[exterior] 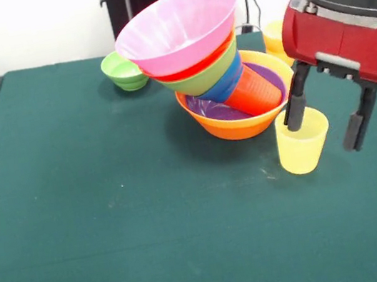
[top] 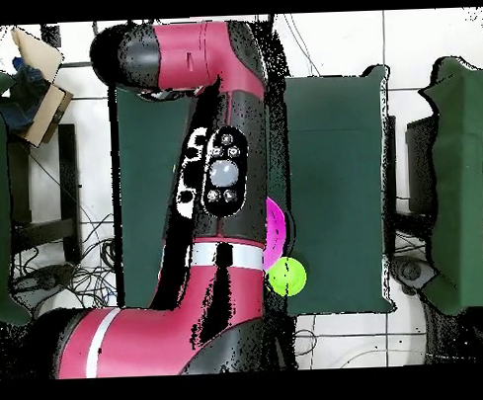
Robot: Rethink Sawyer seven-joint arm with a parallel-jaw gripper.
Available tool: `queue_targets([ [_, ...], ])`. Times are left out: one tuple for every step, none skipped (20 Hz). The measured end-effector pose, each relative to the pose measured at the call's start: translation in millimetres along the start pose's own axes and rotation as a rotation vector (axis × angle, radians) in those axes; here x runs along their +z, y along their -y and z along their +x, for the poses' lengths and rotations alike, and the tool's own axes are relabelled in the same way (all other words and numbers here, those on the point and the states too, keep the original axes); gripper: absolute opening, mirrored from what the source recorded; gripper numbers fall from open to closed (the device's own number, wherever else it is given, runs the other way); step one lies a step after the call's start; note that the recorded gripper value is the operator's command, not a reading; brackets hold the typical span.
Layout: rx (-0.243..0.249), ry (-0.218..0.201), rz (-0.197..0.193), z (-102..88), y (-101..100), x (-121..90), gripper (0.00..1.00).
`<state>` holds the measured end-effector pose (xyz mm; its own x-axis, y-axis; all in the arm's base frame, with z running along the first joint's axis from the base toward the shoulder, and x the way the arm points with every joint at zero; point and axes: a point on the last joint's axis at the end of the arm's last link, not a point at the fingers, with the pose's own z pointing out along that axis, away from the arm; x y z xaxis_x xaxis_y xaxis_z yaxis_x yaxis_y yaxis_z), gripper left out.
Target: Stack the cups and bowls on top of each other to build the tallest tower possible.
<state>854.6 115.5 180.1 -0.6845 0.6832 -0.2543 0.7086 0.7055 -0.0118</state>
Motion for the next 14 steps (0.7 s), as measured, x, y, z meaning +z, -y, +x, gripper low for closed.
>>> queue_targets([
  [0.002, -0.007, 0.002, -0.2, -1, -1, 1.00],
  [0.004, -0.013, 0.004, -0.2, -1, -1, 1.00],
  [0.006, -0.025, 0.006, 0.1, -4, -2, 1.00],
  [0.005, -0.031, 0.006, 0.5, -6, -2, 1.00],
  [0.005, -0.037, 0.006, 1.0, -8, -2, 1.00],
  [0.005, -0.039, 0.005, 1.3, -10, -1, 1.00],
  [0.004, -0.041, 0.004, 1.5, -11, -1, 1.00],
  [0.003, -0.042, 0.002, 2.0, -13, 0, 1.00],
  [0.002, -0.043, -0.003, 2.6, -16, 3, 1.00],
  [0.002, -0.046, -0.006, 3.6, -18, 6, 1.00],
  [0.002, -0.050, -0.010, 5.5, -21, 10, 1.00],
  [0.001, -0.055, -0.013, 7.5, -23, 14, 1.00],
  [0.000, -0.061, -0.016, 10.6, -26, 20, 1.00],
  [-0.001, -0.065, -0.017, 13.1, -28, 24, 1.00],
])
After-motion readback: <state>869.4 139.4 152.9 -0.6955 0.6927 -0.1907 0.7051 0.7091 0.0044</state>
